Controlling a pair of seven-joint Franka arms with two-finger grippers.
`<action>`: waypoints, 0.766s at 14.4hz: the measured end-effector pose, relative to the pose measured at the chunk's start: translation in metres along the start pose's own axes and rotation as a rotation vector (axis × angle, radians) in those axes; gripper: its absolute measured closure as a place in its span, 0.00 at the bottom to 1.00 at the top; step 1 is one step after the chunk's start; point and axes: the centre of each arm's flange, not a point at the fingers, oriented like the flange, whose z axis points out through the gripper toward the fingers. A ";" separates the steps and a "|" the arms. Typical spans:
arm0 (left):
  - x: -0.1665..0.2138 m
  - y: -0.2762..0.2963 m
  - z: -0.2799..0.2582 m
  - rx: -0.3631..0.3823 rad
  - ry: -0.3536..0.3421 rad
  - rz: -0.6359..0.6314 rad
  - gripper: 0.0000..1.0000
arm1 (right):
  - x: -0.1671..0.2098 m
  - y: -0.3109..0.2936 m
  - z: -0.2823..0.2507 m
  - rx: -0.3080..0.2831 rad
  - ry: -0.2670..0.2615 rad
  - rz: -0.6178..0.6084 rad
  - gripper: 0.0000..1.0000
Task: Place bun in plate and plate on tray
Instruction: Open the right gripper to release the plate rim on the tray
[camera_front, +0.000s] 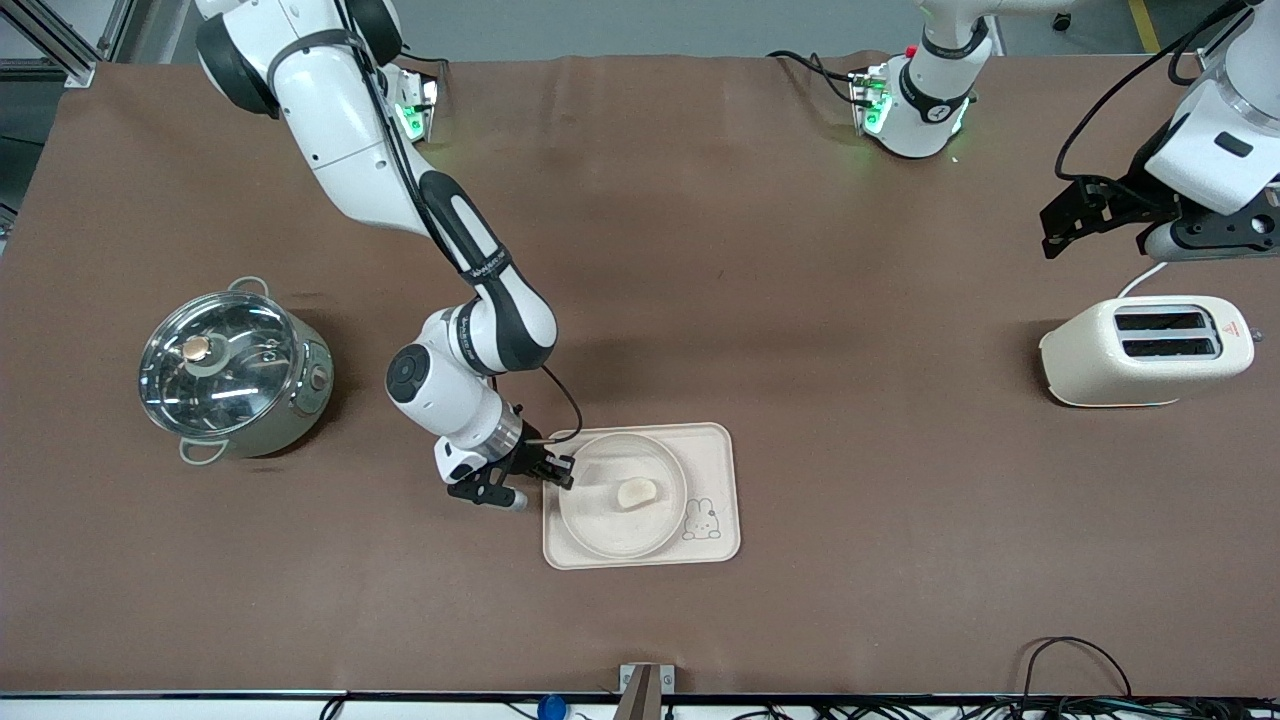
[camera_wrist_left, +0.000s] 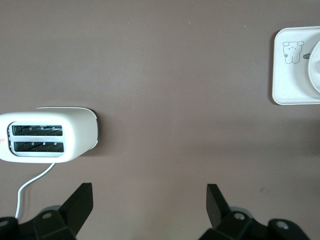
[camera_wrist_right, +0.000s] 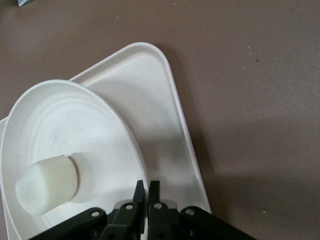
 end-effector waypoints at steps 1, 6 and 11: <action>0.000 0.000 0.000 0.000 0.000 0.000 0.00 | -0.001 0.000 0.001 -0.001 -0.001 0.000 0.96; 0.000 0.000 -0.001 0.000 0.001 0.000 0.00 | -0.003 0.002 0.006 -0.006 -0.006 -0.001 0.96; -0.002 -0.004 -0.002 0.001 -0.005 -0.006 0.00 | 0.002 -0.009 -0.004 0.009 -0.013 0.021 0.49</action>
